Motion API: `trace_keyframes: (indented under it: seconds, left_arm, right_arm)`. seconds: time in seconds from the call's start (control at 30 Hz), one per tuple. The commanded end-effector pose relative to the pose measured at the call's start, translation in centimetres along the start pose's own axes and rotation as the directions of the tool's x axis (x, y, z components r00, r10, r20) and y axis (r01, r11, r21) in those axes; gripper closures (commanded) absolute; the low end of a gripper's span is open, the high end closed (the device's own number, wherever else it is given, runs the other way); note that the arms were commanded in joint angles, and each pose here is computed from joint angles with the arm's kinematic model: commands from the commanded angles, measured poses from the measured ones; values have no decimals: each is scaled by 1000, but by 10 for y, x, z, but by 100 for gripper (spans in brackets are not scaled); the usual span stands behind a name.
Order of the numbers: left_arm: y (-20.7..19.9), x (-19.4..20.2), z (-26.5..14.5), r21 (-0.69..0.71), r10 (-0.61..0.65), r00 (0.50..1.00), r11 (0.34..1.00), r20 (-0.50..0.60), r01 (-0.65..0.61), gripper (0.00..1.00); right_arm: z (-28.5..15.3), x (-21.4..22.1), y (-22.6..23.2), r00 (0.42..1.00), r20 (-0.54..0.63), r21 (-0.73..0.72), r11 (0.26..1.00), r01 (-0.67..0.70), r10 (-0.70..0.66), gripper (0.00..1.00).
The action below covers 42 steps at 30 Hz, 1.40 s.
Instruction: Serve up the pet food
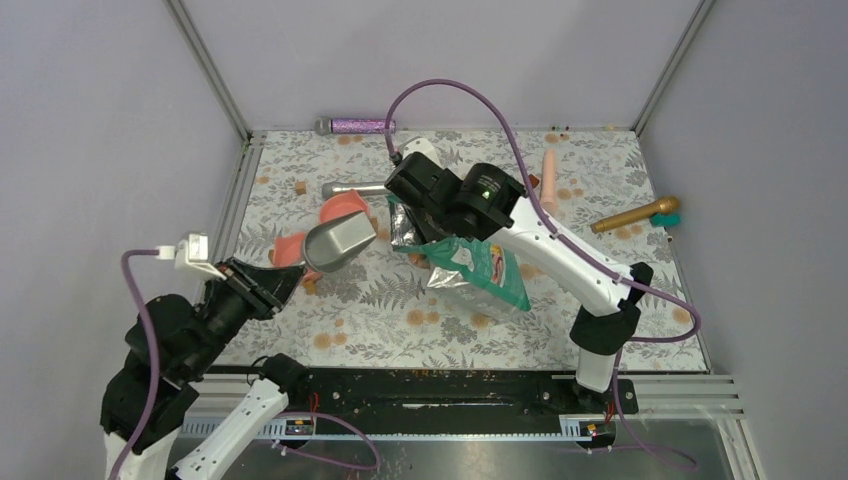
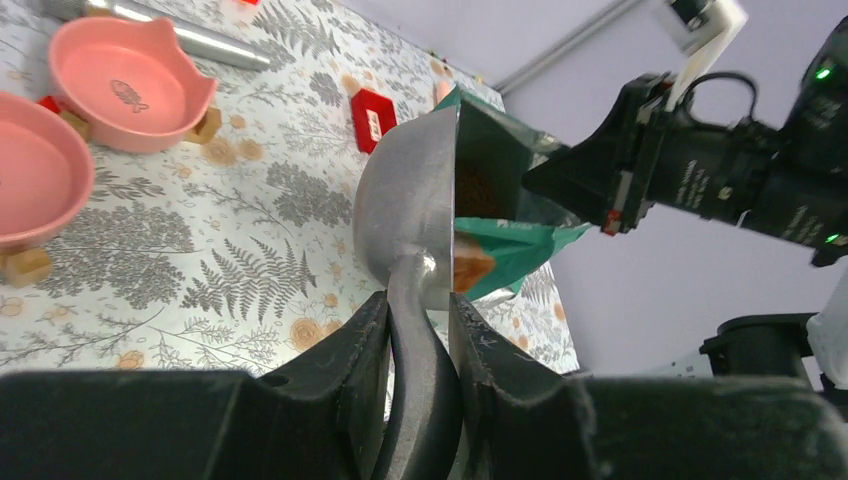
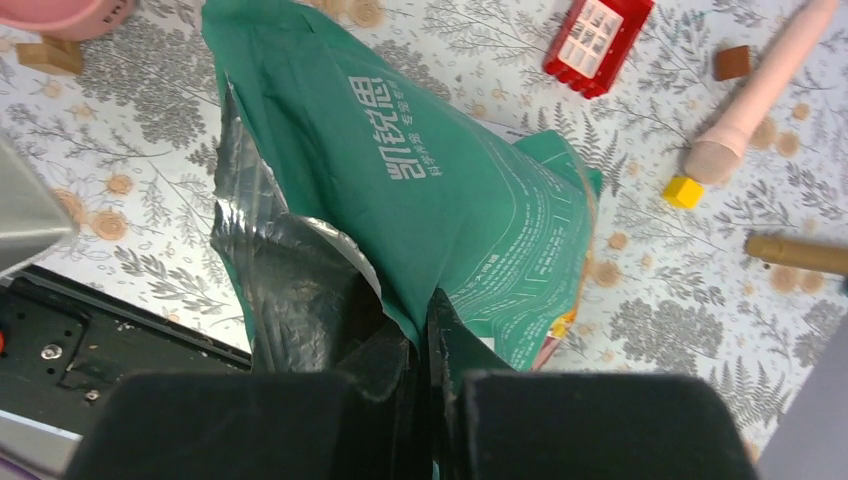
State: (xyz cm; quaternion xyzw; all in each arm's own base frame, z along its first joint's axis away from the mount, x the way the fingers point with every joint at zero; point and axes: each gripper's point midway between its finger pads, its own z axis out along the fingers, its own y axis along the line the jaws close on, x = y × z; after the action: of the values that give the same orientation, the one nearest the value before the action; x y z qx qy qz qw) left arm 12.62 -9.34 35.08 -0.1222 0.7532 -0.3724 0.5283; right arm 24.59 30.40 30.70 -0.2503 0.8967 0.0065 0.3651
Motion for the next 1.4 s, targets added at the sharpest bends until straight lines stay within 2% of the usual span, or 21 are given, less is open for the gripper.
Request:
trace_keyframes:
  seconds: [0.0,0.13,0.2,0.3,0.43,0.57,0.7,0.87,0.97,1.1,1.23,1.37]
  left_arm:
    - [-3,-25,-21,-26,-51,994,998,97,54,100]
    - [-19,-11,-11,4,-110,994,994,-17,110,100]
    - [-32,2,-2,33,-157,981,986,-115,162,100]
    - [-46,10,9,51,-209,958,974,-196,223,100]
    - [-42,21,25,-21,-293,924,955,-247,297,100]
    - [-43,31,48,-59,-355,886,933,-297,354,100]
    - [-52,32,71,-50,-370,869,925,-329,375,100]
    - [-63,44,95,-49,-394,818,910,-420,413,100]
    - [-52,55,102,-141,-404,794,912,-454,384,100]
    - [-20,62,96,-326,-388,805,910,-449,257,100]
    - [12,58,67,-509,-345,814,858,-468,70,100]
    - [27,53,53,-586,-315,806,809,-501,-49,100]
  right_arm:
    - [-11,-44,27,968,193,-120,983,-141,163,100]
    - [-9,-42,31,956,222,-154,975,-161,193,100]
    - [-9,-41,31,950,236,-162,972,-169,204,100]
    - [-8,-40,27,944,252,-148,972,-181,214,100]
    - [-11,-42,27,933,274,-167,967,-193,234,100]
    - [-17,-40,33,939,296,-183,975,-124,176,100]
    - [-22,-33,50,940,331,-243,970,-6,88,100]
    - [-24,-25,51,937,341,-253,967,7,82,100]
    - [-24,-25,45,935,345,-226,974,-1,81,100]
    - [-26,-29,30,931,360,-153,988,-10,65,100]
    - [-30,-32,13,928,370,-68,998,-9,33,100]
    - [-30,-32,8,928,372,-44,999,-3,19,100]
